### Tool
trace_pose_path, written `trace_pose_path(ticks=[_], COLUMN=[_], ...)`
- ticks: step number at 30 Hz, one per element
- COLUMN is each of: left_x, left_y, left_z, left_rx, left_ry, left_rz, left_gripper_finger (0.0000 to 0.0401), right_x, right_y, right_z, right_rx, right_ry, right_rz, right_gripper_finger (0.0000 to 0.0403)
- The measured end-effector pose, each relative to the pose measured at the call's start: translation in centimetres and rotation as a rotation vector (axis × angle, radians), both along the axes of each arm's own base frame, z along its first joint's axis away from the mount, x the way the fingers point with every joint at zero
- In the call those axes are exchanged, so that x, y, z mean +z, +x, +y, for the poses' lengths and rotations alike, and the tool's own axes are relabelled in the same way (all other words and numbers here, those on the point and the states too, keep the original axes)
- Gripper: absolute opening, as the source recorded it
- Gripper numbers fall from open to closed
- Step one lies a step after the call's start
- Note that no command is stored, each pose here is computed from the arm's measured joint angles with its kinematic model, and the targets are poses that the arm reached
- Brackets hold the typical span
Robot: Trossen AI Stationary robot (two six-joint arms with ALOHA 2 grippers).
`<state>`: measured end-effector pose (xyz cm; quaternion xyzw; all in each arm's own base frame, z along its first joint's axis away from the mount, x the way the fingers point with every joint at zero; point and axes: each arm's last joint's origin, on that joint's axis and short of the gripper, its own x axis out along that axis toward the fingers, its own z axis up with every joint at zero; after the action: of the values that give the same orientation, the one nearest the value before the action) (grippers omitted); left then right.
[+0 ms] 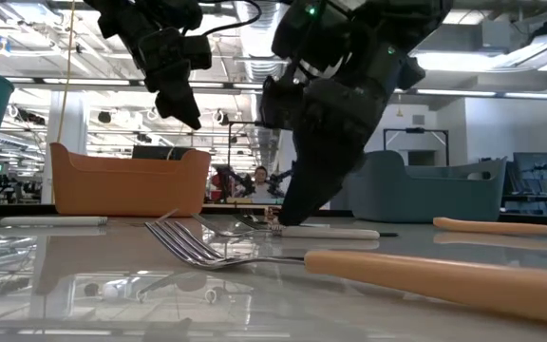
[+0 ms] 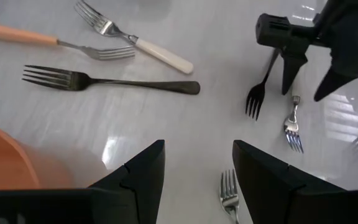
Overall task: Sort silverware by color (type)
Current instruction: Put the white fork into the blue bin
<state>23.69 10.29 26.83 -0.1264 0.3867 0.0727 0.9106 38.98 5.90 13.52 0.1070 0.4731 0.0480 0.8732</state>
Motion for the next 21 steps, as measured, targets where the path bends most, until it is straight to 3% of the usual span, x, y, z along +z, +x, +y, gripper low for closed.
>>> trace_pose_path(ticks=[7, 13, 19, 21], left_x=[-0.1, -0.1, -0.1, -0.1], left_y=[-0.1, -0.1, -0.1, -0.1], left_z=[-0.1, 0.0, 0.0, 0.0], left_rx=[-0.008, -0.004, -0.002, -0.002], left_ry=[-0.003, 0.005, 0.007, 0.007], left_rz=[0.012, 0.015, 0.018, 0.018], left_gripper_finger=[0.0174, 0.0174, 0.0174, 0.0174], right_x=[-0.2, -1.5, -2.2, -2.3], right_y=[0.0, -0.5, -1.1, -1.2], right_z=[0.0, 1.1, 2.8, 2.9], right_rx=[-0.019, 0.066, 0.046, 0.033], right_ry=[-0.049, -0.140, -0.287, -0.276], right_rz=[0.004, 0.065, 0.091, 0.093], right_gripper_finger=[0.0193, 0.0130, 0.0119, 0.0115])
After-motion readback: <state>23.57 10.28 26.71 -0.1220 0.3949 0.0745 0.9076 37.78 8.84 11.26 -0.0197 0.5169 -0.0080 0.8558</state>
